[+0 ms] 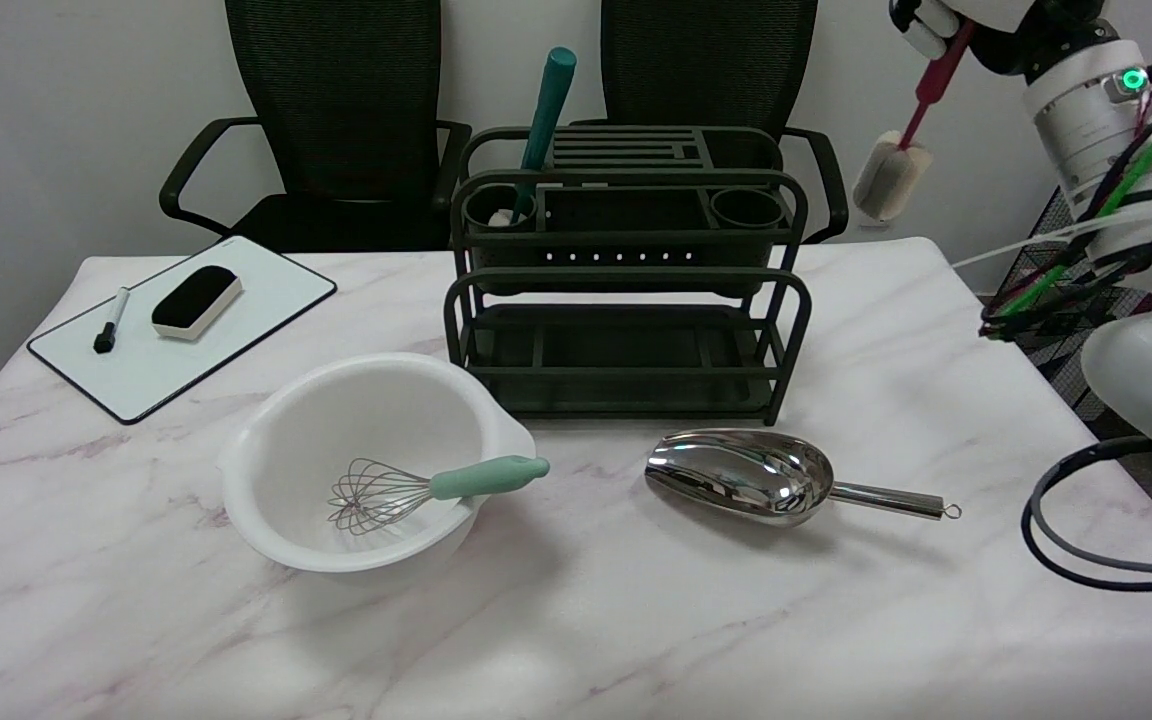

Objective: Pick up the pink sponge bottle brush.

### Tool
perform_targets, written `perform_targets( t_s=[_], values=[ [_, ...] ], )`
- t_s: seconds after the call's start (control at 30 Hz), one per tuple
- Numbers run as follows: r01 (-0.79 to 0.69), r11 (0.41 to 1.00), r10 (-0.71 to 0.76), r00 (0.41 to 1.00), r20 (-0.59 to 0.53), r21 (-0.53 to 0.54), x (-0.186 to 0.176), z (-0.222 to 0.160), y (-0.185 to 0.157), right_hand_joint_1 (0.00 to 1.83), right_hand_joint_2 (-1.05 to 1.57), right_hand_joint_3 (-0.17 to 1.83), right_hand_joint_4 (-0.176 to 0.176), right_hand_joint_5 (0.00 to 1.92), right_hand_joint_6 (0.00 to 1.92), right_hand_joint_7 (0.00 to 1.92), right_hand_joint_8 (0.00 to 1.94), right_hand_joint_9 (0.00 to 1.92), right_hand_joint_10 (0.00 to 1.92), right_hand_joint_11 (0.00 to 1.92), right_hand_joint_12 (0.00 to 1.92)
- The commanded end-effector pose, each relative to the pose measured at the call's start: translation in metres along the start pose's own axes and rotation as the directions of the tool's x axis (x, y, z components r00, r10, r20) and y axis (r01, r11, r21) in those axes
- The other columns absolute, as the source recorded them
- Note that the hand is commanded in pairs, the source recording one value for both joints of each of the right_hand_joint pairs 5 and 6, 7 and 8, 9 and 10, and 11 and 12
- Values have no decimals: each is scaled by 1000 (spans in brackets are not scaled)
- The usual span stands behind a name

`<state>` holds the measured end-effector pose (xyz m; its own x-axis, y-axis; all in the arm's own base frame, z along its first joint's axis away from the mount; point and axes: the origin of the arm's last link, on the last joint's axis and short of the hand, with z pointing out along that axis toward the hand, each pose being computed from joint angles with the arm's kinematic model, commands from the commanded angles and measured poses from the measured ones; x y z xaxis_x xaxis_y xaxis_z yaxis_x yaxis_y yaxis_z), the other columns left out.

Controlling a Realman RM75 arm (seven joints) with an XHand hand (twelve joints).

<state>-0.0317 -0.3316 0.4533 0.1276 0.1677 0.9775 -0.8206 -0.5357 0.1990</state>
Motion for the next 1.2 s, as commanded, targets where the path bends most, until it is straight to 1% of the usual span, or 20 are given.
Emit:
perform_targets(
  t_s=[0.03,0.13,0.3,0.4,0.5,0.57,0.6,0.63,0.67,1.0,1.17,1.2],
  values=[
    [-87,996,87,996,-28,18,5,-39,-6,1007,1081,786,0,1920,1920,1920,1920,1920,1920,1902,1902],
    [-112,993,113,994,-11,38,-2,-43,-11,1006,1089,786,0,1920,1920,1920,1920,1920,1920,1901,1901],
    [-136,989,133,990,56,51,-26,-48,-18,1003,1098,788,0,1920,1920,1920,1920,1920,1920,1901,1901],
    [-171,980,164,983,81,99,-34,-51,-22,1002,1107,787,0,1920,1920,1920,1920,1920,1920,1894,1894],
    [-200,972,188,977,104,120,-42,-54,-22,1000,1121,785,0,1920,1920,1920,1920,1920,1920,1890,1890],
    [-223,968,210,970,119,114,-48,-56,-20,998,1134,783,0,1920,1920,1920,1920,1920,1920,1889,1889],
    [-453,878,396,868,299,154,-94,-64,-64,995,1146,783,0,1920,1920,1920,1920,1920,1920,1889,1889],
    [-316,941,294,940,174,118,-66,-58,-28,987,1154,783,0,1920,1920,1920,1920,1920,1920,1889,1889],
    [-281,955,267,955,133,100,-56,-57,-15,980,1159,783,0,1920,1920,1920,1920,1920,1920,1889,1889],
    [-317,944,300,941,156,93,-66,-59,-12,974,1184,787,0,1920,1920,1920,1920,1920,1920,1874,1874],
    [-311,946,296,943,152,88,-64,-56,-12,974,1182,792,0,1920,1920,1920,1920,1920,1920,1864,1864],
    [-290,953,277,951,137,84,-60,-55,-8,976,1175,793,0,1920,1920,1920,1920,1920,1920,1859,1859]
  ],
)
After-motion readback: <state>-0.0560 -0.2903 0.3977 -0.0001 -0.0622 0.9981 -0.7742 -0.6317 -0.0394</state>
